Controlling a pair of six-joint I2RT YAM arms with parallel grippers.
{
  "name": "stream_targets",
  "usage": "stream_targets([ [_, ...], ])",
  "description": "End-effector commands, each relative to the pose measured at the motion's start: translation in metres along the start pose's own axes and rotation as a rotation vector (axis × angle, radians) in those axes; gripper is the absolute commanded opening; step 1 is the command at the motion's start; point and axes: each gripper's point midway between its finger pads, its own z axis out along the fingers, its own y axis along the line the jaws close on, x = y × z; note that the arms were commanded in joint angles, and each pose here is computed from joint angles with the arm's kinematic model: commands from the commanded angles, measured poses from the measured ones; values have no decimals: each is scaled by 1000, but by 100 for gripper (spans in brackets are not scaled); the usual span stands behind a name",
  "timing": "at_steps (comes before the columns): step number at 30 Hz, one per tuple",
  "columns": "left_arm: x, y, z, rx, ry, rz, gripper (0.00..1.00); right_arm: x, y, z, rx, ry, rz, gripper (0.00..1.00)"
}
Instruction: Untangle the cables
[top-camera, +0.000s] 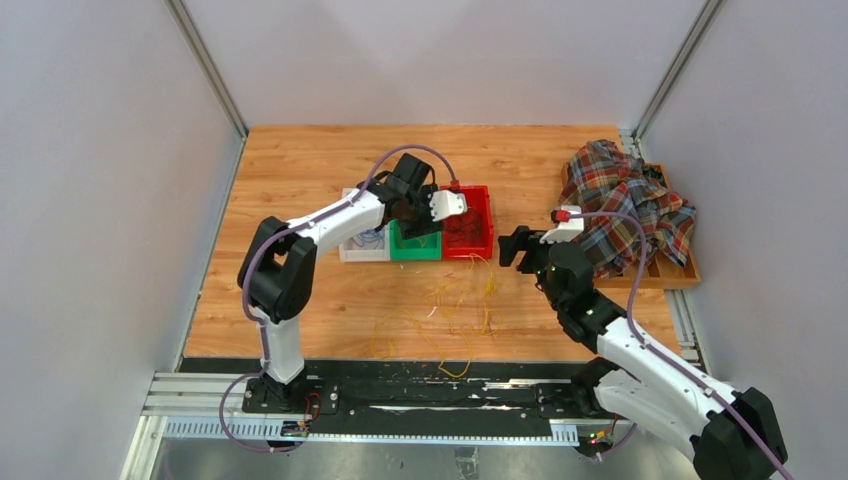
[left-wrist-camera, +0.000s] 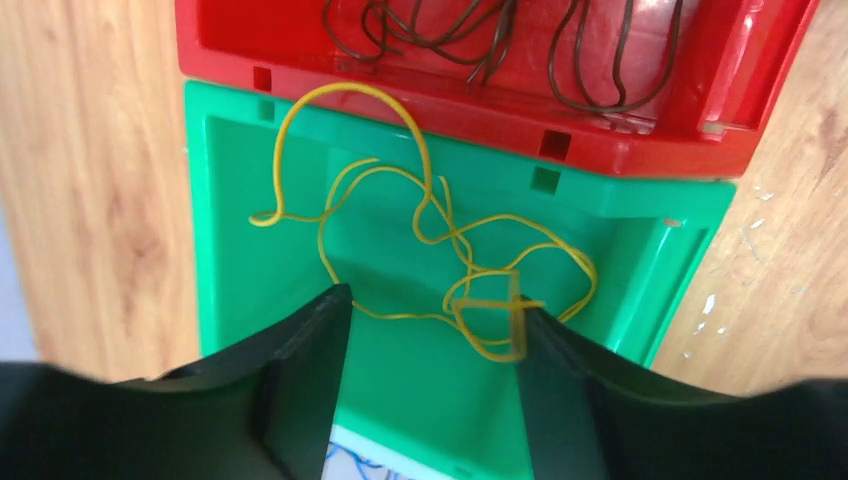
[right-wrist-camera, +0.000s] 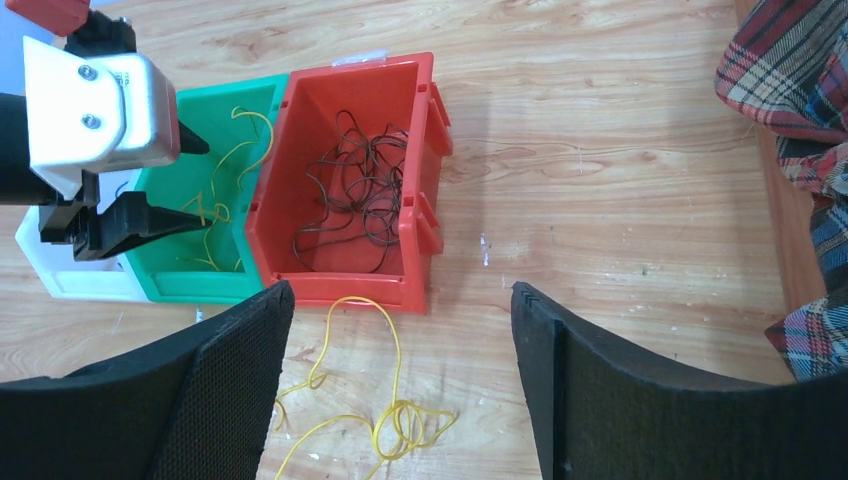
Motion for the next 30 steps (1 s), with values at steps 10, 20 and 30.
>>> stream_targets([
  [10, -43, 35, -80, 90, -158, 0, 85, -15, 7, 0, -20, 19, -17, 79],
  [20, -59, 39, -35, 184, -207, 53, 78, -9, 7, 1, -19, 43, -22, 77],
  [30, -44, 6, -4, 295, -200, 155, 70, 0, 5, 3, -14, 67, -23, 73],
])
